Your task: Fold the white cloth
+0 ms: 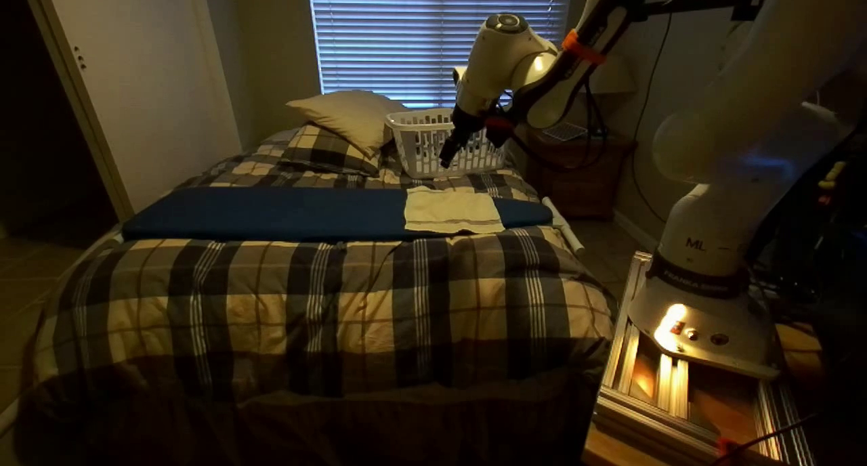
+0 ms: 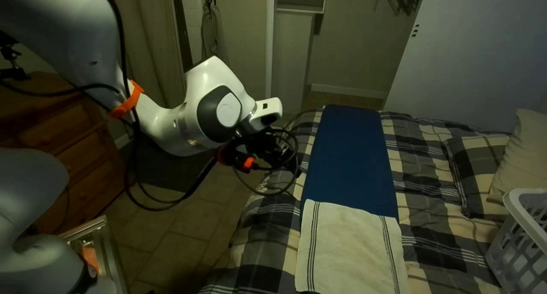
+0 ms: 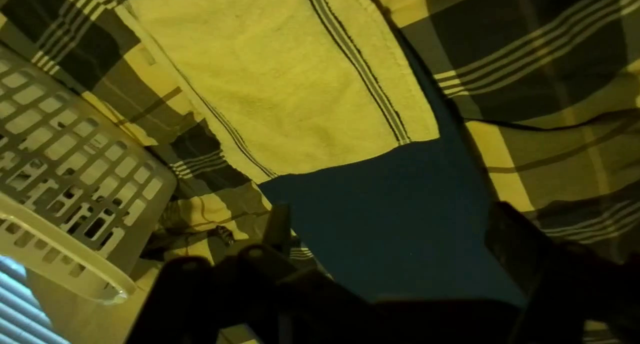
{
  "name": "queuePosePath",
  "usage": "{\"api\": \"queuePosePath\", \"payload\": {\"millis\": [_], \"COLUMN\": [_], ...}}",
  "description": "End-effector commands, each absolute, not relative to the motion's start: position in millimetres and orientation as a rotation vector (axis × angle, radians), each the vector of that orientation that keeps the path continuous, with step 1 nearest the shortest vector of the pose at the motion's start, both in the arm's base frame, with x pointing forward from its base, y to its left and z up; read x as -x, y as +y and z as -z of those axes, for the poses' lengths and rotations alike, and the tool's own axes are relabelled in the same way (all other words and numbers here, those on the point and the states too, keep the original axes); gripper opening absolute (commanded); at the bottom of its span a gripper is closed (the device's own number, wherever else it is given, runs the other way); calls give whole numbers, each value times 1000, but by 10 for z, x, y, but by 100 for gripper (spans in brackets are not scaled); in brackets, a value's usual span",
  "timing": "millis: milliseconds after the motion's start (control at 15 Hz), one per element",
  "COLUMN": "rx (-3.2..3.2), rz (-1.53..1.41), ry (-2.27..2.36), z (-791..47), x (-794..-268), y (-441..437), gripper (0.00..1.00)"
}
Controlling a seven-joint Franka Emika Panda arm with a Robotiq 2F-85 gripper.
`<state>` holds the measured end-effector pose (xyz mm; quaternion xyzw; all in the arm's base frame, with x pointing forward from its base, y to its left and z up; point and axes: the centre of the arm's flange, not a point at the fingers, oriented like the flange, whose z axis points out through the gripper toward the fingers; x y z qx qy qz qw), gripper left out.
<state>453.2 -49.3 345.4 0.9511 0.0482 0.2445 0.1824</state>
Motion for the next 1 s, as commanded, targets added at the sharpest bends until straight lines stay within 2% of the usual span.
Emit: {"api": "queuePosePath", "payload": {"millis": [0,533,933], "rx": [-2663,-2693,-2745], "rz": [-601,-360,-428], "ry": [200,158,61], "z": [-2786,-1891,-1346], "x": [-4961,-5322,-5593], "y": [-474,-407,-496], "gripper": [100,100,100]}}
